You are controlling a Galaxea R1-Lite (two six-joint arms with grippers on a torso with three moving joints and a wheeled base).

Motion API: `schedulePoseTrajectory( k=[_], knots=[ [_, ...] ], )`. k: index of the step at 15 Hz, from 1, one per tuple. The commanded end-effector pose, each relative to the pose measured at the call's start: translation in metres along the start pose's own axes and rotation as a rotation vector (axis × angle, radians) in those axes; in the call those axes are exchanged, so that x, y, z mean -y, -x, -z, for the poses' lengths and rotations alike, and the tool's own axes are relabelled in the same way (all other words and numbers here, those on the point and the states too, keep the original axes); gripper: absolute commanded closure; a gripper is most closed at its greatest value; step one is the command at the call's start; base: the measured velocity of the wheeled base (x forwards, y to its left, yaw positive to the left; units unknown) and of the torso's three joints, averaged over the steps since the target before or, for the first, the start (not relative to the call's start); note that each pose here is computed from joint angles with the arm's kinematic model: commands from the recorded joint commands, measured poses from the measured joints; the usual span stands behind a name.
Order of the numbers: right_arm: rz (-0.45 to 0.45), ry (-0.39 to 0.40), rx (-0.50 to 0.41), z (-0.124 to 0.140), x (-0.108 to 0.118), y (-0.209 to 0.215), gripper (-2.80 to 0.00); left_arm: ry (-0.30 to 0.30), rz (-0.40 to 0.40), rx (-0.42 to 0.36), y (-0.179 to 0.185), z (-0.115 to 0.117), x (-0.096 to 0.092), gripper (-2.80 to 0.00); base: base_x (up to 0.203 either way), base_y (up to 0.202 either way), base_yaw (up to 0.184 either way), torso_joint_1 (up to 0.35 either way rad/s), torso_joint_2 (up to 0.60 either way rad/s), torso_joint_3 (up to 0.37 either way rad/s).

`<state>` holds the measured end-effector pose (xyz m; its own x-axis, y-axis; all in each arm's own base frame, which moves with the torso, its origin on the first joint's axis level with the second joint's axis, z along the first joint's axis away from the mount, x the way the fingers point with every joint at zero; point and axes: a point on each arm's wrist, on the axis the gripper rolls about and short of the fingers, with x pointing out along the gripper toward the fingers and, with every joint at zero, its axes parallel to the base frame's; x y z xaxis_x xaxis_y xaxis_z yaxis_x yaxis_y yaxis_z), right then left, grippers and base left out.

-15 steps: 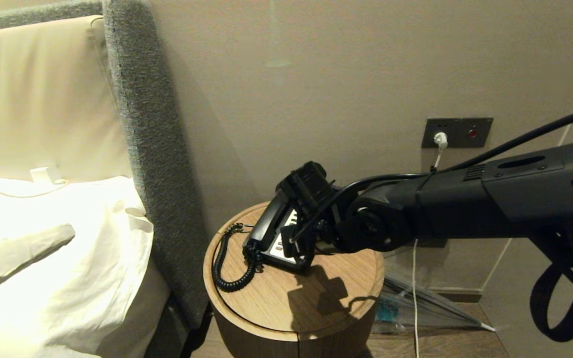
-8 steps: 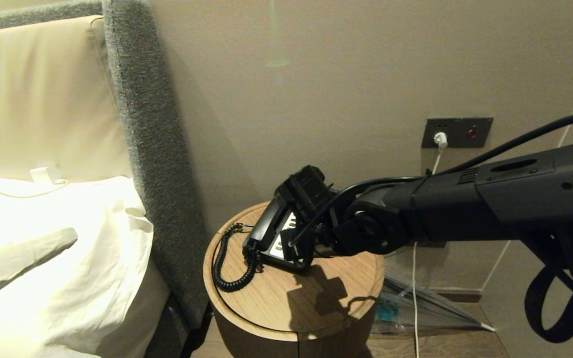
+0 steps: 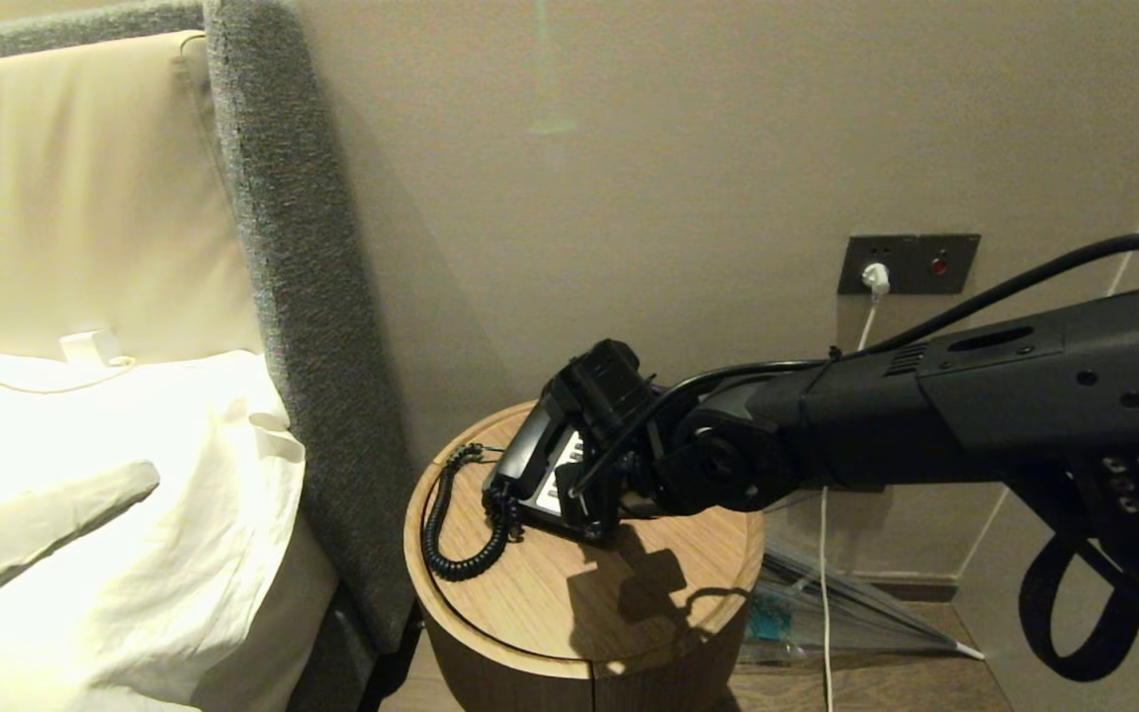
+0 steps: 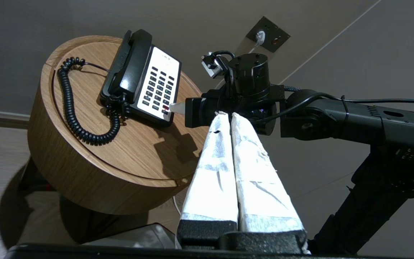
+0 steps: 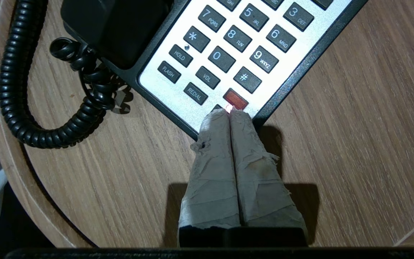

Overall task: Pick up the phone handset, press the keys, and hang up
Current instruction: End the call using the dial pad

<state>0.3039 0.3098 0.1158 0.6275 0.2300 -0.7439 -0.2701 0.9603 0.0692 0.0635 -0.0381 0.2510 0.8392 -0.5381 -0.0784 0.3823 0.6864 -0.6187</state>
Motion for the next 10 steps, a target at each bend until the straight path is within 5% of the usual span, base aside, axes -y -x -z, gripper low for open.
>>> schedulePoseTrajectory(
  k=[1, 10],
  knots=[
    [0.005, -0.001, -0.006, 0.0014, 0.0001, -0.0025, 0.0, 0.005, -0.005, -0.007, -0.0015, 0.0013, -0.0011, 0.0, 0.0, 0.0, 0.0, 0.0, 0.0, 0.0],
    [0.003, -0.002, -0.002, 0.0026, -0.0009, -0.0073, 0.0, 0.005, -0.005, -0.007, -0.0009, 0.0019, -0.0015, 0.0, 0.0, 0.0, 0.0, 0.0, 0.0, 0.0]
  ],
)
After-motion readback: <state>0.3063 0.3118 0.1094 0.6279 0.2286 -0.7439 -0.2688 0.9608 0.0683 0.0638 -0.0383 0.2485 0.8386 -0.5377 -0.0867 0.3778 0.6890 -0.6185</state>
